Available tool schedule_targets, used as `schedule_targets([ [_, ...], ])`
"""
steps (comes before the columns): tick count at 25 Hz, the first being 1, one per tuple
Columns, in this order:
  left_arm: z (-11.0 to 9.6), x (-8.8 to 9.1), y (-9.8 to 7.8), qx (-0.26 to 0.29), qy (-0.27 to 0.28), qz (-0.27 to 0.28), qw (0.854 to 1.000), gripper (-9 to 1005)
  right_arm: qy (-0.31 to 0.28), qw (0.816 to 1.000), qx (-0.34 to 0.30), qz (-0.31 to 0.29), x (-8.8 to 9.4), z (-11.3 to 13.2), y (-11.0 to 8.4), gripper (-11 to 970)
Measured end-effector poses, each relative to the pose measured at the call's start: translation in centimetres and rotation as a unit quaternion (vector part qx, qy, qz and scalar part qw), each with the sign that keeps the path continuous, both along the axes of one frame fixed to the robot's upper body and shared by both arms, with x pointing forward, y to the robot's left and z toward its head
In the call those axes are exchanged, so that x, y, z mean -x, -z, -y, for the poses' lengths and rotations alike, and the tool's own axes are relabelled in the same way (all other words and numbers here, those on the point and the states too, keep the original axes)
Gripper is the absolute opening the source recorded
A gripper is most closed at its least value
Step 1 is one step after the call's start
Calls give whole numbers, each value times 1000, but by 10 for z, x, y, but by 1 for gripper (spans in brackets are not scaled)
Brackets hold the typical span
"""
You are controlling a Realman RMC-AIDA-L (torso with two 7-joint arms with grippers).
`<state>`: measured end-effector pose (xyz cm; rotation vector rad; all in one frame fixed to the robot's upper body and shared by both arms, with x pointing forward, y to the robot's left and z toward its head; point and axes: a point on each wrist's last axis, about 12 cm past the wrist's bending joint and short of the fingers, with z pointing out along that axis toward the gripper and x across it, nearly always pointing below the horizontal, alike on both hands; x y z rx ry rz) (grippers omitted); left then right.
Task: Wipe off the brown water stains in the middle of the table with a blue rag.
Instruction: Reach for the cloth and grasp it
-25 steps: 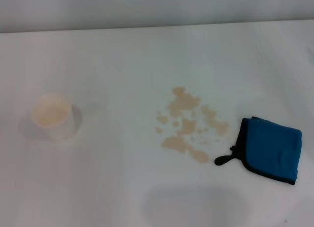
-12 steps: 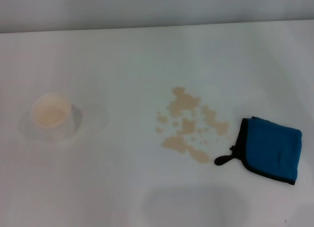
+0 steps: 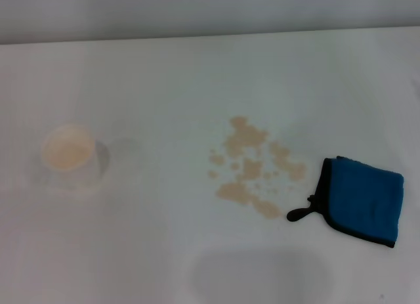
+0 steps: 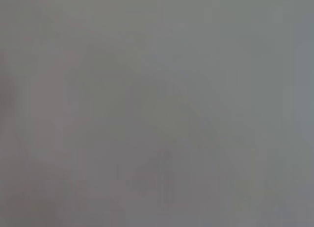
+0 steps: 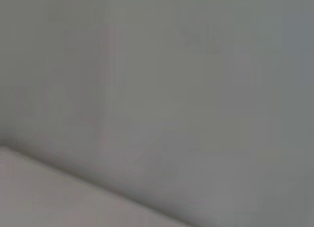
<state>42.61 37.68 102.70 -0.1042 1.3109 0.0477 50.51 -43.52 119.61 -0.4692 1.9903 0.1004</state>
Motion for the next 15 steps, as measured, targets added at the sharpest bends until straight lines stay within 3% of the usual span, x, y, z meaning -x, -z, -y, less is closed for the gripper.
schedule_targets([
  [6,-2,-7,1,-4,-5,-13,1000,882,-4,990,38,-135,-23,-29,-16,470],
  [15,-3,-17,-7,-12,0,2,1000,881,29,956,15,-291,-47,-74,-11,467],
])
